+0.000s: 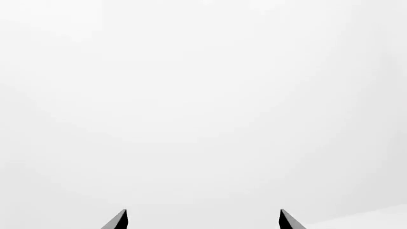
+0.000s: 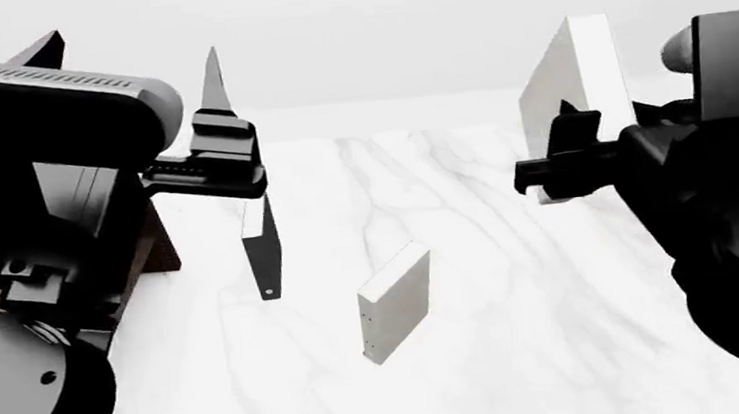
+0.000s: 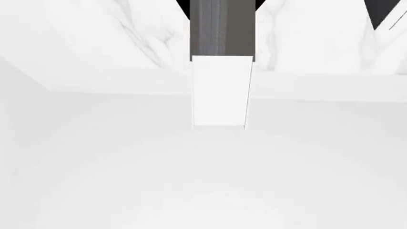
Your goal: Pick up the book on the right and place it under the cabinet shelf.
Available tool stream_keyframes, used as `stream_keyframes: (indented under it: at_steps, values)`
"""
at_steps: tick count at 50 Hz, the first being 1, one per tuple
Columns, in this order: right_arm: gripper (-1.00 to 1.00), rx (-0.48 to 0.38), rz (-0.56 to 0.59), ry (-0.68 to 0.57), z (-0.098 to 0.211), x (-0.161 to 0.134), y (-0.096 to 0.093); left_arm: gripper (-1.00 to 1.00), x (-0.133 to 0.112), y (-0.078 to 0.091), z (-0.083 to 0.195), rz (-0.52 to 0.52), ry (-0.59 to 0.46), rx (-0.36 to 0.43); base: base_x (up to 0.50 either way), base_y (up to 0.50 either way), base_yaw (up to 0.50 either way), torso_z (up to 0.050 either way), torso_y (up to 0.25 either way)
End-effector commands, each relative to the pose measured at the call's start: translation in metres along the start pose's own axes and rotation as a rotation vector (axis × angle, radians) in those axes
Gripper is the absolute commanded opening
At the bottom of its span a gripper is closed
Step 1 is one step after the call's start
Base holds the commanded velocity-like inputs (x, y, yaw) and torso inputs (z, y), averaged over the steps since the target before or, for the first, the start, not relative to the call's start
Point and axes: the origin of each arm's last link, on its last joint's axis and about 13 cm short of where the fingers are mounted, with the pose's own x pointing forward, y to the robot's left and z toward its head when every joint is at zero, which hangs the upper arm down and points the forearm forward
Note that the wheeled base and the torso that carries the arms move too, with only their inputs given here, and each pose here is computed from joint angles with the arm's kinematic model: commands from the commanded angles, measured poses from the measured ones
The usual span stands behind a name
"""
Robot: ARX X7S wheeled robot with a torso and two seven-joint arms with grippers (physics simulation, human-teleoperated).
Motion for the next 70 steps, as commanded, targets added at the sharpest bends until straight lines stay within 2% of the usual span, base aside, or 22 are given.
stream_keyframes:
  at_steps: [1,14,21,43,59,70]
  values:
    - [-1.00,0.102,0.135,-0.191,0.021,-0.017,0.003,1.00,-0.002,0.009,0.006,0.032,0.001,0.049,0.00,0.00,0.00,0.000,0.000]
    - [-1.00,0.372,0.365,-0.281,0.026,-0.031,0.010,1.00,-0.002,0.017,0.008,0.094,0.005,0.095,0.00,0.00,0.00,0.000,0.001]
    - [-1.00,0.480,0.448,-0.250,0.008,-0.031,0.019,1.00,0.001,0.020,0.006,0.131,0.001,0.123,0.00,0.00,0.00,0.000,0.001]
    - [-1.00,0.676,0.645,-0.090,-0.060,-0.024,0.064,1.00,0.004,0.018,0.006,0.138,-0.018,0.124,0.00,0.00,0.00,0.000,0.001]
    - [-1.00,0.784,0.798,-0.009,-0.084,-0.027,0.101,1.00,0.005,0.014,0.002,0.109,-0.005,0.120,0.00,0.00,0.00,0.000,0.001]
    - [-1.00,0.862,0.853,0.083,-0.113,-0.022,0.126,1.00,0.005,0.012,-0.003,0.098,0.006,0.115,0.00,0.00,0.00,0.000,0.001]
